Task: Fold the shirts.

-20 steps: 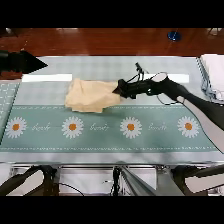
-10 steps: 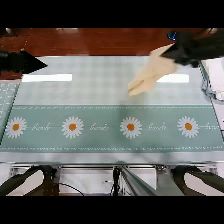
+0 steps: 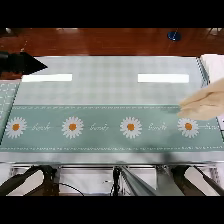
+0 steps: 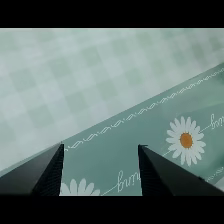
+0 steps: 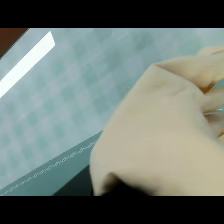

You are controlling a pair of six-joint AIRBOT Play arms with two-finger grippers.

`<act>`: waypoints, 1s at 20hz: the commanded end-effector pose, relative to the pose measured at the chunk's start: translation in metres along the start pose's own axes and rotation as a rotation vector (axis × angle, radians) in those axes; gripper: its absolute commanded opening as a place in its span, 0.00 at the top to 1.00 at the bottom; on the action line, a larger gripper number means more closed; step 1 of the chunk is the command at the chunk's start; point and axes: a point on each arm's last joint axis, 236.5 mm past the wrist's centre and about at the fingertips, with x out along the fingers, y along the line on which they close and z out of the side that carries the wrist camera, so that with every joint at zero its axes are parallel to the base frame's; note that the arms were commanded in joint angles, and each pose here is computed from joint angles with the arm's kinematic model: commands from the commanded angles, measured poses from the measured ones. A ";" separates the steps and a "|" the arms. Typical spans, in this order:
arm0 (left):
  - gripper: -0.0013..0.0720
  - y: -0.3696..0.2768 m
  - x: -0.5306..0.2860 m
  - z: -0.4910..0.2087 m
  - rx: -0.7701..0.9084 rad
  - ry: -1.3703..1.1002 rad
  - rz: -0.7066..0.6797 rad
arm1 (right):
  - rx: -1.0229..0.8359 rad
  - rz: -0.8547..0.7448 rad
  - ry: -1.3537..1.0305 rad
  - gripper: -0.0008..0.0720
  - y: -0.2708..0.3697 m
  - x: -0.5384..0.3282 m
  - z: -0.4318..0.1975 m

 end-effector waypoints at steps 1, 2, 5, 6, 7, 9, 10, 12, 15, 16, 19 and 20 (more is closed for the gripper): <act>0.26 0.012 -0.001 -0.009 0.008 0.037 0.051 | 0.127 -0.118 -0.018 0.96 -0.047 -0.012 -0.005; 0.26 0.014 -0.001 -0.010 0.010 0.041 0.059 | 0.148 -0.119 0.020 0.96 -0.053 -0.002 -0.014; 0.26 0.019 -0.001 -0.013 0.013 0.054 0.081 | 0.238 -0.265 0.145 0.96 -0.108 0.026 -0.063; 0.26 0.021 -0.002 -0.014 0.014 0.059 0.088 | 0.256 -0.368 0.175 0.96 -0.135 0.027 -0.081; 0.26 0.023 -0.002 -0.014 0.012 0.060 0.092 | 0.264 -0.454 0.207 0.96 -0.158 0.027 -0.096; 0.26 0.027 -0.004 -0.014 0.002 0.057 0.098 | 0.291 -0.546 0.279 0.96 -0.190 0.029 -0.122; 0.26 0.029 -0.006 -0.016 -0.005 0.058 0.101 | 0.331 -0.567 0.306 0.96 -0.203 0.030 -0.132; 0.26 0.032 -0.011 -0.023 -0.025 0.078 0.098 | 0.400 -0.667 0.346 0.96 -0.237 0.015 -0.150; 0.26 0.040 -0.017 -0.026 -0.051 0.078 0.109 | 0.492 -0.892 0.406 0.96 -0.293 -0.039 -0.183; 0.26 0.041 -0.017 -0.025 -0.052 0.074 0.112 | 0.556 -0.915 0.379 0.96 -0.303 -0.048 -0.189; 0.26 0.041 -0.017 -0.024 -0.052 0.071 0.110 | 0.703 -0.856 0.294 0.96 -0.318 -0.050 -0.200; 0.26 0.041 -0.017 -0.024 -0.052 0.071 0.110 | 0.737 -0.857 0.293 0.96 -0.323 -0.050 -0.207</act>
